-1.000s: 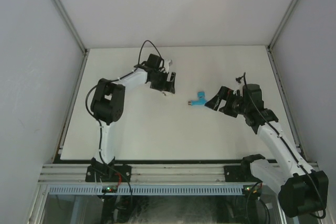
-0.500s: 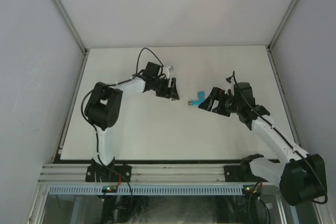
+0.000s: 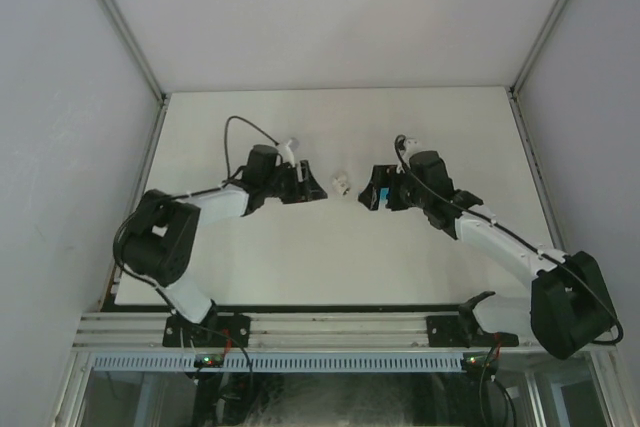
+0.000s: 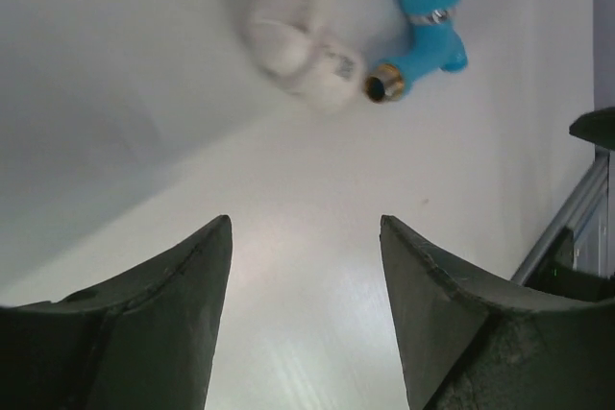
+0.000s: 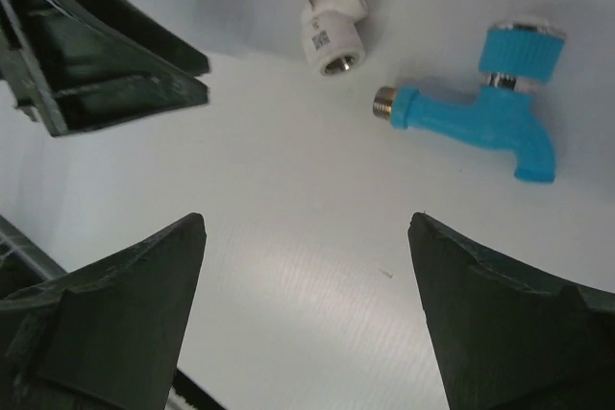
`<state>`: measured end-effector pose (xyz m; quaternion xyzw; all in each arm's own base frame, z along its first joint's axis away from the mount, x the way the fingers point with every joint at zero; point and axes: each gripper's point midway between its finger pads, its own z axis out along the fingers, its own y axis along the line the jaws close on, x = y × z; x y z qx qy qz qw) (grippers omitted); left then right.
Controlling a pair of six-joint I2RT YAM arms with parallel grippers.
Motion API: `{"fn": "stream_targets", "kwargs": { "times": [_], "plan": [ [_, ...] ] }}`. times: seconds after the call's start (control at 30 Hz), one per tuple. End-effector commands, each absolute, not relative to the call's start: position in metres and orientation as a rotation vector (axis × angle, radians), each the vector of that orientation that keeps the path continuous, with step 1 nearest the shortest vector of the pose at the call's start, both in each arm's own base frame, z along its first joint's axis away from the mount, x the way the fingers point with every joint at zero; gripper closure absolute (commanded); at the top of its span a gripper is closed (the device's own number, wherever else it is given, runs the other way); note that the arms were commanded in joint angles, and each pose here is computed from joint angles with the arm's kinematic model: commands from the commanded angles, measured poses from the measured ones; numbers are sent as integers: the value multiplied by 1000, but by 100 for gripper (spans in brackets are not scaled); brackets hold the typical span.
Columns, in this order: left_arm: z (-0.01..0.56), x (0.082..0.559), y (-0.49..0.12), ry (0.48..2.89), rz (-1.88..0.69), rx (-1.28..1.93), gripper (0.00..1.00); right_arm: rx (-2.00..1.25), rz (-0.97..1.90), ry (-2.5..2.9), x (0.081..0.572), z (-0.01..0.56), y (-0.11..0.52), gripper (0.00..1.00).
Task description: Install the water faucets
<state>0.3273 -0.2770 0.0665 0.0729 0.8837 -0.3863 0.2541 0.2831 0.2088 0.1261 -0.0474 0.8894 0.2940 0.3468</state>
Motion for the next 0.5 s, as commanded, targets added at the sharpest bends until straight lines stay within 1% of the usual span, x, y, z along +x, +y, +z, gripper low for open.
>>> {"fn": "stream_targets", "kwargs": {
  "times": [0.0,0.1,0.17,0.23,0.47],
  "plan": [
    [91,356,-215,2194,-936,-140,33,-360,634,2047,319,161,228,13],
    [95,347,-195,2150,-869,-172,32,-545,550,1935,323,162,251,11],
    [100,343,-187,2119,-842,-181,31,-646,476,1879,331,159,263,12],
    [106,339,-179,2081,-808,-198,30,-679,423,1886,343,154,271,15],
    [126,329,-156,1990,-702,-199,28,-565,416,2053,371,120,281,20]
  ]
}}
